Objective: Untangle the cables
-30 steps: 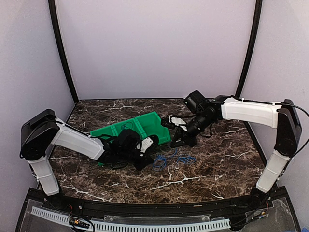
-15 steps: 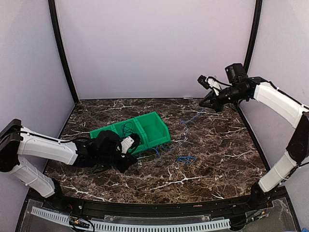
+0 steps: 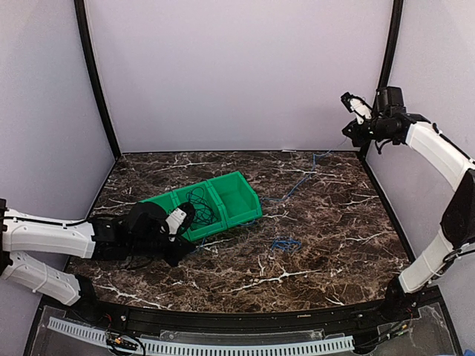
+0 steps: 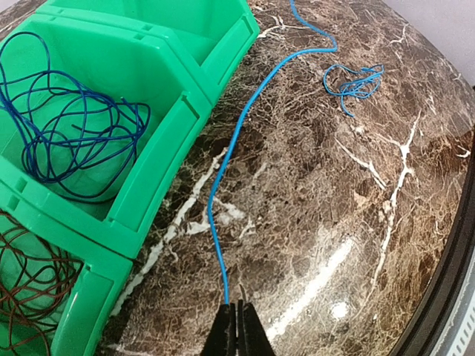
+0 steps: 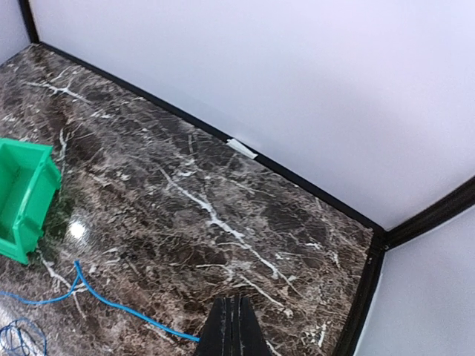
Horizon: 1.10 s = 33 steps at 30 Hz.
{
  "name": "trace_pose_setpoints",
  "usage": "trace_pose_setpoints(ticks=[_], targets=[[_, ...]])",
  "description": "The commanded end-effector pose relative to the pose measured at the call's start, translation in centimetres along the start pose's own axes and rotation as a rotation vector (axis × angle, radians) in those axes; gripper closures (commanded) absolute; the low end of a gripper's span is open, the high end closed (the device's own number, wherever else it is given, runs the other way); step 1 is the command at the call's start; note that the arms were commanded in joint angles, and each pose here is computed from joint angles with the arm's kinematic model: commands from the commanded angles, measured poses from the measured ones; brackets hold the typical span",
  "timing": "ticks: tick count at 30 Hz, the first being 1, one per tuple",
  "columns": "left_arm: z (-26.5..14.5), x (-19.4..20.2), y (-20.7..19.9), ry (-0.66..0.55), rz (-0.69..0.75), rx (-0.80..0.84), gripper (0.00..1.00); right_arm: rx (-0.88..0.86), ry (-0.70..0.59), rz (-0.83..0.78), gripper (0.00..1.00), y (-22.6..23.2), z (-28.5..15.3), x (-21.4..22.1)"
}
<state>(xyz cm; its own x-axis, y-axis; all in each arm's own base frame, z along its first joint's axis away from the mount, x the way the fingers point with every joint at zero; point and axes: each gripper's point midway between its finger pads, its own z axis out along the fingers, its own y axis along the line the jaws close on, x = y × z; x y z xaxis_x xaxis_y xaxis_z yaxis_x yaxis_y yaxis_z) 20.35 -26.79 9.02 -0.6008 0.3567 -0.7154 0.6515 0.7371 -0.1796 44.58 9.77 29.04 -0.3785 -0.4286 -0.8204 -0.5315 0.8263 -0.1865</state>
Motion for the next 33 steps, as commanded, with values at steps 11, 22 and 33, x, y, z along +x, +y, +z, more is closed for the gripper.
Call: trace_pose_setpoints(ticks=[11,22,33], targets=[[-4.9,-4.7,0.3,-0.154,-0.092,-0.032,1.0,-0.04,-0.083,0.13,1.0,0.2,2.5,-2.2],[-7.9,-21.9,-2.6,-0.449,-0.107,0.003,1.0,-0.319,-0.08,0.011,1.0,12.3,5.6,-6.0],[-5.9,-28.2,1.8,-0.524,-0.246,0.002,1.0,-0.587,-0.029,-0.006,1.0,22.9,10.9,-7.1]])
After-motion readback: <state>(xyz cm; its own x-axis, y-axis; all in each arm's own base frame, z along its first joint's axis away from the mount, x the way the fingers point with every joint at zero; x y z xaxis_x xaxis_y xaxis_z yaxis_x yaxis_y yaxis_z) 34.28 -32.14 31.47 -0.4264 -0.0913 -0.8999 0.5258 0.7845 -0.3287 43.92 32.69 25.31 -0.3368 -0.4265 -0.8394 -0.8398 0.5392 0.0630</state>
